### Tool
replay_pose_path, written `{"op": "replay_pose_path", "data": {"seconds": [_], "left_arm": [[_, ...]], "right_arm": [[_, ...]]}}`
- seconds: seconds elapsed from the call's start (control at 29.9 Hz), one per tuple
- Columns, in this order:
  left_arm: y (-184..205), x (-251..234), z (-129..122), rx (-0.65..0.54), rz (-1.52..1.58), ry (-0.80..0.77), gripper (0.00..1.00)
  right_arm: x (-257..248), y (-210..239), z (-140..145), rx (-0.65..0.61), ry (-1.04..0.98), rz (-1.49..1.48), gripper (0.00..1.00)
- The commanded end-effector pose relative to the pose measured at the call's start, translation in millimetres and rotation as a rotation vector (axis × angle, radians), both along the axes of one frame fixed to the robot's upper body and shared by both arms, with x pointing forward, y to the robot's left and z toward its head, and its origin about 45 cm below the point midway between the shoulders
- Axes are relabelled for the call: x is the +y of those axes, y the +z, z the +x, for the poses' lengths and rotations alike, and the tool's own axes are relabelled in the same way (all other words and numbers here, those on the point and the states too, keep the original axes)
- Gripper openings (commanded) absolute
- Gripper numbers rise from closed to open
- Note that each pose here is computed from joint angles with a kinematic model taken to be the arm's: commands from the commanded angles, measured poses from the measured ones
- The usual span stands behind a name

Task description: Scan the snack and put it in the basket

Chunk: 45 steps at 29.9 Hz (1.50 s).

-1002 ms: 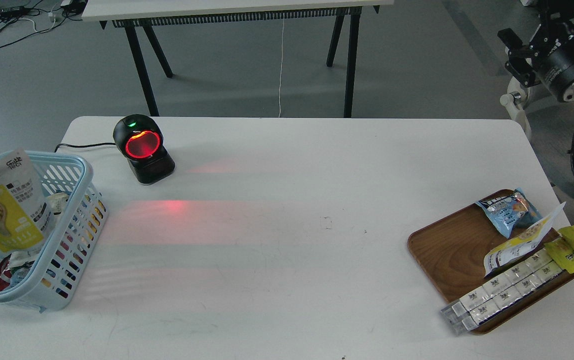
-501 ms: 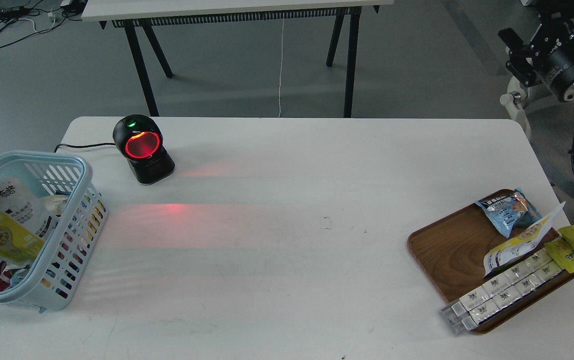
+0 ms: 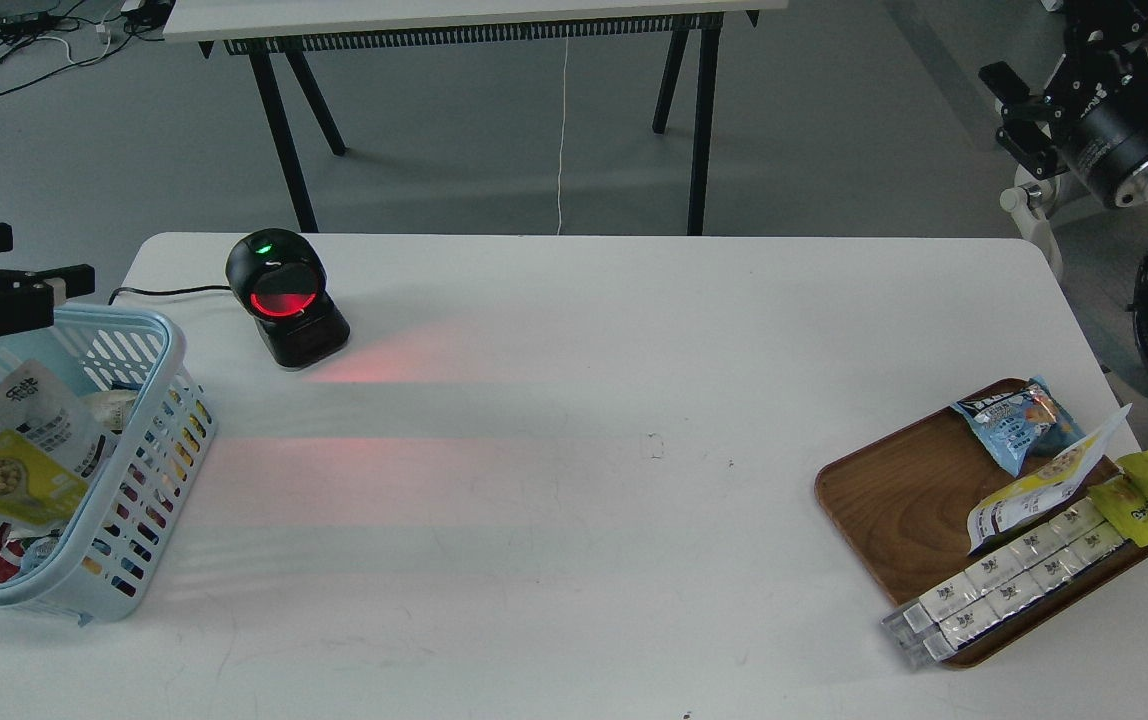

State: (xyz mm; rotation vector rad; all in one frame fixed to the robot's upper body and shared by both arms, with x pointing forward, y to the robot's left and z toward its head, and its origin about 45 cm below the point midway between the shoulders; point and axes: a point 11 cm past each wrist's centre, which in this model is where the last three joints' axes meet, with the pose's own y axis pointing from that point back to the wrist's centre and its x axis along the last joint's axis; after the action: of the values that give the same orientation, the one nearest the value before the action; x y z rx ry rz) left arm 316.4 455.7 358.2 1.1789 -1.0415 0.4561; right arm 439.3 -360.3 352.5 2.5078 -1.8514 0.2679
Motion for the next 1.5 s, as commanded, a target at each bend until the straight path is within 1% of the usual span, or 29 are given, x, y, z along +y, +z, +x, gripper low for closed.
{"op": "replay_pose_path", "data": {"seconds": [0.0, 0.1, 0.23, 0.33, 0.5, 0.57, 0.7, 0.8, 0.97, 1.07, 1.17, 1.47], "left_arm": [[22, -30, 25, -0.07, -0.207, -0.004, 0.99], [30, -54, 43, -0.084, -0.402, 0.0, 0.99], [28, -89, 65, -0.053, -0.627, -0.007, 0.99], [39, -121, 79, -0.033, -0.852, -0.016, 1.0], [54, -149, 100, 0.015, -1.189, 0.018, 0.99], [53, -155, 110, 0.028, -1.263, 0.036, 1.0], [36, -167, 125, 0.052, -1.295, 0.059, 1.0], [20, -174, 128, 0.085, -1.312, 0.076, 1.0], [-4, -176, 124, 0.132, -1.341, 0.104, 1.0], [-27, -176, 114, 0.228, -1.355, 0.112, 1.0], [-40, -176, 106, 0.304, -1.363, 0.109, 1.0], [-43, -175, 106, 0.308, -1.367, 0.113, 1.0]], "right_arm": [[10, 1, 1, -0.004, 0.021, 0.013, 0.99], [21, 6, -1, -0.012, 0.053, 0.036, 0.99], [35, 14, -6, -0.027, 0.093, 0.064, 0.99], [43, 20, -6, -0.042, 0.114, 0.081, 0.99], [44, 6, 2, -0.041, 0.1, 0.017, 0.99], [50, -1, 7, -0.033, 0.101, 0.023, 0.99], [43, -8, 9, -0.021, 0.079, 0.025, 0.99], [43, -12, 8, -0.013, 0.08, 0.035, 0.99], [50, -24, 4, 0.014, 0.099, 0.047, 0.99], [62, -46, 0, 0.057, 0.12, 0.064, 0.99], [69, -68, -6, 0.1, 0.127, 0.082, 0.99], [76, -75, -9, 0.114, 0.139, 0.094, 0.99]]}}
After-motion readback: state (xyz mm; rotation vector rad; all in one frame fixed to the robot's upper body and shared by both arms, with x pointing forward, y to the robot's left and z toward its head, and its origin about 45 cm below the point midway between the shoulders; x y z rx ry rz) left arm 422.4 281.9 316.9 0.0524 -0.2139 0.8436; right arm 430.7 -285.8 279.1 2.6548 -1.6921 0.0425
